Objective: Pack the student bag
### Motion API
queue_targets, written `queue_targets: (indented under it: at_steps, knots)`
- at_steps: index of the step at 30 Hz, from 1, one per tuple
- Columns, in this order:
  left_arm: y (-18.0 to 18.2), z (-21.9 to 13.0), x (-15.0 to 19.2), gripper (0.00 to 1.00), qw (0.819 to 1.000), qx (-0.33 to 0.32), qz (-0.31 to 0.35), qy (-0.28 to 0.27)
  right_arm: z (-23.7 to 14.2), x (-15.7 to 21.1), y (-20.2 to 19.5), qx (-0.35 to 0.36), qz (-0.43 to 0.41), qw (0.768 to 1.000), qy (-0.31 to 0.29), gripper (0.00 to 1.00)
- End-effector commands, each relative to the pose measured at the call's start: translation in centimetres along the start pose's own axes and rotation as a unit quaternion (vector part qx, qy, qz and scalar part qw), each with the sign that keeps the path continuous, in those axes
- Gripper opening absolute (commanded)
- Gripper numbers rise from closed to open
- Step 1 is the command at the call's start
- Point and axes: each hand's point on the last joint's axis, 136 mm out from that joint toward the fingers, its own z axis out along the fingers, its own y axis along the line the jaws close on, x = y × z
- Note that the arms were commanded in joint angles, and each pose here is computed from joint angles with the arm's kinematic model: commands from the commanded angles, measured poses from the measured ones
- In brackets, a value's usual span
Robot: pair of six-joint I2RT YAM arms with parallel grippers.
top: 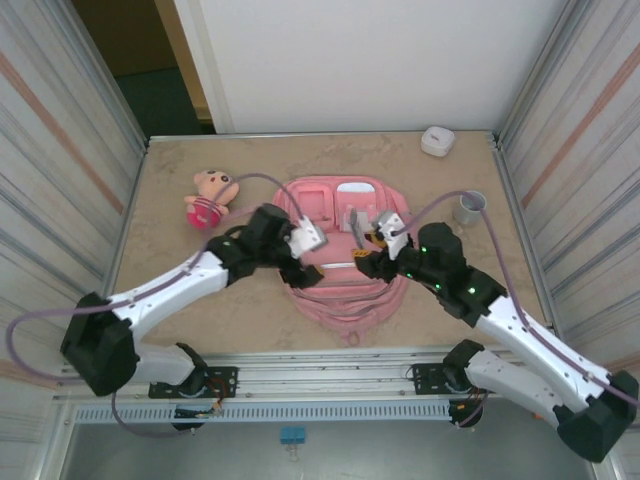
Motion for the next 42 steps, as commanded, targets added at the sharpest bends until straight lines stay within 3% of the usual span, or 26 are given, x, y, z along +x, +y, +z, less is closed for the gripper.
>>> queue_targets:
  at_steps: [1,8,14,17,24,35,42]
  knots:
    - [-1.4,2.2,-0.6,0.91,0.988,-0.021,0.150,0.029,-1.7,1.3,-1.3,0.029,0.047,0.998,-0.002,0.47]
    - [-0.4,5.4,0.1,0.92,0.988,-0.046,0.129,0.069,-4.2,3.0,-2.7,0.070,0.066,0.995,-0.015,0.50]
    - [-0.5,4.2,-0.2,0.87,0.993,-0.051,0.097,0.042,-3.5,4.8,-5.3,0.136,0.130,0.981,0.047,0.70]
    - [-0.3,2.6,-0.8,0.90,0.996,-0.055,0.063,0.015,-2.1,4.3,-6.6,0.147,0.191,0.967,0.084,0.73]
    - [3.0,-1.7,0.1,0.93,0.991,-0.104,-0.076,-0.026,4.0,4.6,-9.6,0.192,0.304,0.909,0.212,0.76]
    - [5.8,-7.1,3.7,0.94,0.964,-0.165,-0.195,-0.080,11.4,8.6,-13.2,0.256,0.291,0.859,0.333,0.80]
    - [6.3,-7.6,5.1,0.94,0.957,-0.174,-0.216,-0.083,15.4,12.0,-13.2,0.227,0.299,0.850,0.369,0.77]
